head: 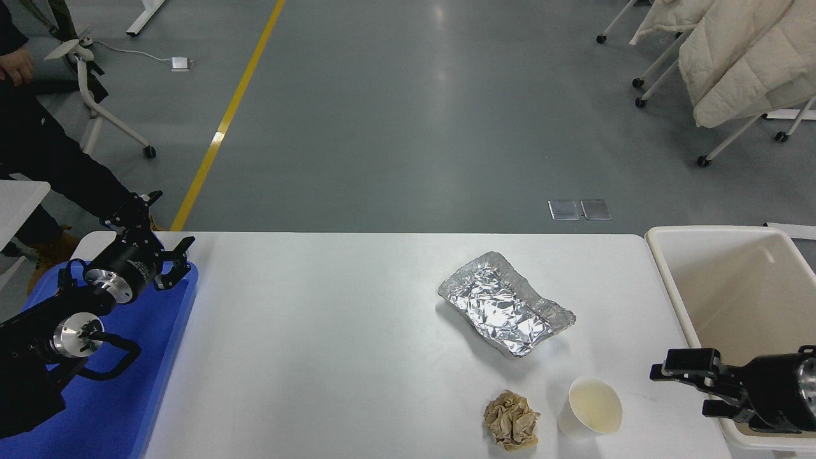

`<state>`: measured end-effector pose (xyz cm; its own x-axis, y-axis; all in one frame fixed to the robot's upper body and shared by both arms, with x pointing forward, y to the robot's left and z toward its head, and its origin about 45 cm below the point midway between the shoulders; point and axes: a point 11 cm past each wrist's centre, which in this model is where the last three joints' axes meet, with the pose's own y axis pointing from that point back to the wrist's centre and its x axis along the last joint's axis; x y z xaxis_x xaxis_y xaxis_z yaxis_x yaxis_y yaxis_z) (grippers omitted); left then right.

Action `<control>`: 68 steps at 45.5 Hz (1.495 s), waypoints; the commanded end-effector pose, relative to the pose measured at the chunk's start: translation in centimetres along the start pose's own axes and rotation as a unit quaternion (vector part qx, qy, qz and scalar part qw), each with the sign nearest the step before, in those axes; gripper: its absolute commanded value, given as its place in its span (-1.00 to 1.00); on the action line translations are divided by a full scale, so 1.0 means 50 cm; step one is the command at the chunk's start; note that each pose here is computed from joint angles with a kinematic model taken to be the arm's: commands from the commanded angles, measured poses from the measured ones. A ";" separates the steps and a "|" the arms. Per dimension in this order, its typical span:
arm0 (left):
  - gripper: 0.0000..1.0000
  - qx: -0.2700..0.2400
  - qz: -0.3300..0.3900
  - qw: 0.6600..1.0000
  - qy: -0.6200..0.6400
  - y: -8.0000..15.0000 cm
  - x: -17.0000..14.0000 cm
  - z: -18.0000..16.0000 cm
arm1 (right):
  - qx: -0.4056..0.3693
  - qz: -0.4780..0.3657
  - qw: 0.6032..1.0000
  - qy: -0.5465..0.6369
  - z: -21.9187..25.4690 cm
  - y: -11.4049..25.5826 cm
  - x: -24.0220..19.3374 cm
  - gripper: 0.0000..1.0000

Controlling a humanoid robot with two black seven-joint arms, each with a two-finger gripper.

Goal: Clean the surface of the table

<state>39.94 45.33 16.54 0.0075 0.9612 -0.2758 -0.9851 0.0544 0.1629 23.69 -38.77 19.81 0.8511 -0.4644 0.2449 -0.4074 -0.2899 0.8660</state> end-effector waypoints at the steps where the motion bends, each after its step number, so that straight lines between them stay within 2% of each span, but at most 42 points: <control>1: 1.00 0.000 0.000 1.000 0.000 0.000 0.000 0.000 | -0.004 -0.018 1.000 0.013 0.008 -0.029 -0.036 1.00; 15: 1.00 0.000 0.000 1.000 0.000 0.000 0.000 0.000 | 0.021 -0.018 0.999 0.016 -0.029 -0.071 -0.056 1.00; 33: 1.00 0.000 0.000 1.000 0.000 0.000 0.000 0.000 | 0.027 -0.016 0.999 0.016 -0.038 -0.085 -0.061 1.00; 58: 1.00 0.000 0.000 1.000 0.000 0.000 0.000 0.000 | 0.032 -0.006 0.999 0.004 -0.048 -0.174 -0.084 1.00; 68: 1.00 0.000 0.000 1.000 0.000 0.000 0.000 0.000 | 0.036 -0.007 0.999 0.004 -0.053 -0.192 -0.094 0.94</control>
<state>39.94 45.32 16.53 0.0076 0.9611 -0.2759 -0.9851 0.0546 0.1629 24.16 -32.41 12.62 0.8620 -0.4497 0.2339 -0.4119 -0.3524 0.8403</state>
